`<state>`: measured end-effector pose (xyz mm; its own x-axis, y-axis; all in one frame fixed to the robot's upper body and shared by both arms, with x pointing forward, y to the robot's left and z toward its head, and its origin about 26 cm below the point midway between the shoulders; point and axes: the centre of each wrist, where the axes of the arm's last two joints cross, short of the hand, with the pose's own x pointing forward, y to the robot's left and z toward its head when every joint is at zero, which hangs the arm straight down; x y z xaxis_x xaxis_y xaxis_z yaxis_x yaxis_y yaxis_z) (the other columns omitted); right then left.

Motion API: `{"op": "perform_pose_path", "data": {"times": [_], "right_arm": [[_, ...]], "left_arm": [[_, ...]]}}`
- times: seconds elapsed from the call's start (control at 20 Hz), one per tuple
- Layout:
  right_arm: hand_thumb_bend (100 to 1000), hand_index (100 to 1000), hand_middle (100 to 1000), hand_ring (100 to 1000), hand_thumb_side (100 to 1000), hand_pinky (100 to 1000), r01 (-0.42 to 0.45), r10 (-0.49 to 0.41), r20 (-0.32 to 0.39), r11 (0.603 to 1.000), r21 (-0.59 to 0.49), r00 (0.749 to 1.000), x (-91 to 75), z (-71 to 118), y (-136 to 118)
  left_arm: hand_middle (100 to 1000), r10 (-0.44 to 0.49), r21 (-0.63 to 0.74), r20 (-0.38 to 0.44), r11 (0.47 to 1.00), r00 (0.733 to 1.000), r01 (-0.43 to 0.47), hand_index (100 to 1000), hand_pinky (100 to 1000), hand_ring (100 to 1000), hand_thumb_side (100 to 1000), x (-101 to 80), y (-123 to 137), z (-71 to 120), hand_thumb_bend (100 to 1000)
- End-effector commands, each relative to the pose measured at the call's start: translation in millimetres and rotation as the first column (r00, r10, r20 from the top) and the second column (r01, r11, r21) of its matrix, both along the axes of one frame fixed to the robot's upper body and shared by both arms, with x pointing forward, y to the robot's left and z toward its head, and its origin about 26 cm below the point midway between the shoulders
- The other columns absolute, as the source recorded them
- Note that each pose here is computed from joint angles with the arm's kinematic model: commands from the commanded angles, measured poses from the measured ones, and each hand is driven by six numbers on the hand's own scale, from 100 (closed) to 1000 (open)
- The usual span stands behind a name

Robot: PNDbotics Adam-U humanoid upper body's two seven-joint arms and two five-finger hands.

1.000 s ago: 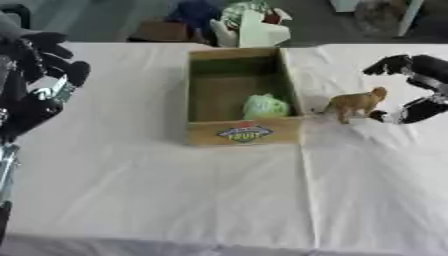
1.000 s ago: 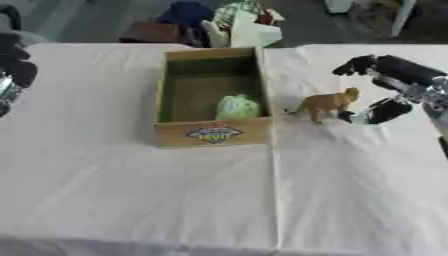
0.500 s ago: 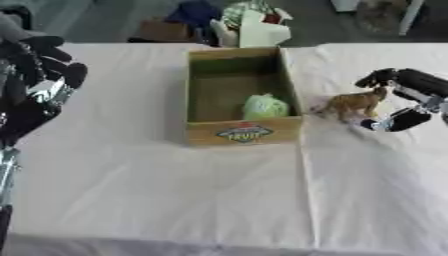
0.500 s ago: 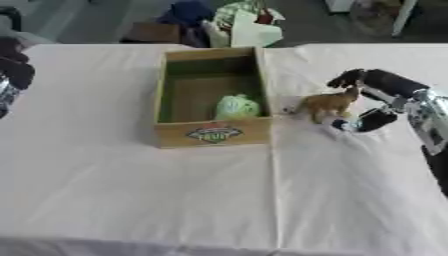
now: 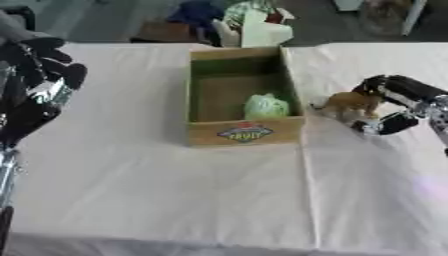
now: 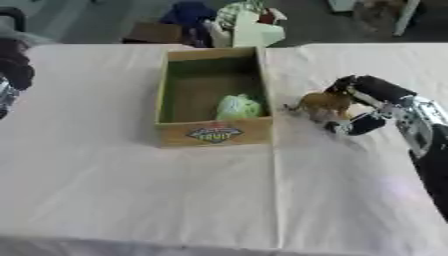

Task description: Pick up objects on the table and place them in the box.

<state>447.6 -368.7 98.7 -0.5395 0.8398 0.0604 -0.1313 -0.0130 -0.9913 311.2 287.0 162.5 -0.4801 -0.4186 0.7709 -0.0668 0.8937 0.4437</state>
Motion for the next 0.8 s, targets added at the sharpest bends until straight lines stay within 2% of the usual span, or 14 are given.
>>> {"op": "perform_pose_path", "data": {"times": [0.05, 0.2, 0.3, 0.5, 0.55, 0.8], "right_arm": [[241, 669, 541, 704, 161, 701, 0.019, -0.018, 0.051, 1.000, -0.011, 0.999, 2.9, 16.3, -6.9], [189, 576, 463, 668, 157, 680, 0.029, -0.029, 0.063, 1.000, -0.003, 0.998, 1.9, 16.1, -9.4], [103, 529, 413, 646, 160, 664, 0.036, -0.037, 0.076, 0.999, 0.011, 0.996, 1.3, 17.0, -11.1], [103, 529, 413, 646, 160, 664, 0.042, -0.044, 0.085, 0.999, 0.022, 0.995, 0.6, 17.9, -12.1], [100, 464, 335, 615, 160, 639, 0.040, -0.042, 0.093, 0.999, 0.026, 0.995, 0.8, 20.0, -12.5], [100, 439, 302, 599, 149, 625, -0.022, 0.011, 0.174, 0.998, 0.057, 0.985, 1.0, 47.6, -9.3]], "left_arm": [[582, 0.000, 0.005, 0.024, 1.000, 1.000, 0.000, 780, 565, 583, 556, -1.6, 2.1, 7.4, 580], [582, 0.000, 0.004, 0.023, 1.000, 1.000, 0.000, 781, 565, 583, 557, -1.5, 2.1, 7.2, 580], [583, 0.001, 0.005, 0.021, 1.000, 1.000, -0.001, 782, 565, 583, 557, -1.4, 2.3, 7.0, 581], [583, 0.001, 0.006, 0.020, 1.000, 1.000, -0.001, 782, 565, 583, 557, -1.4, 2.4, 6.8, 581], [584, 0.001, 0.006, 0.018, 1.000, 1.000, -0.001, 783, 565, 583, 558, -1.4, 2.5, 6.5, 580], [584, 0.002, 0.007, 0.011, 1.000, 1.000, -0.002, 783, 566, 584, 560, -1.7, 3.3, 5.0, 579]]}}
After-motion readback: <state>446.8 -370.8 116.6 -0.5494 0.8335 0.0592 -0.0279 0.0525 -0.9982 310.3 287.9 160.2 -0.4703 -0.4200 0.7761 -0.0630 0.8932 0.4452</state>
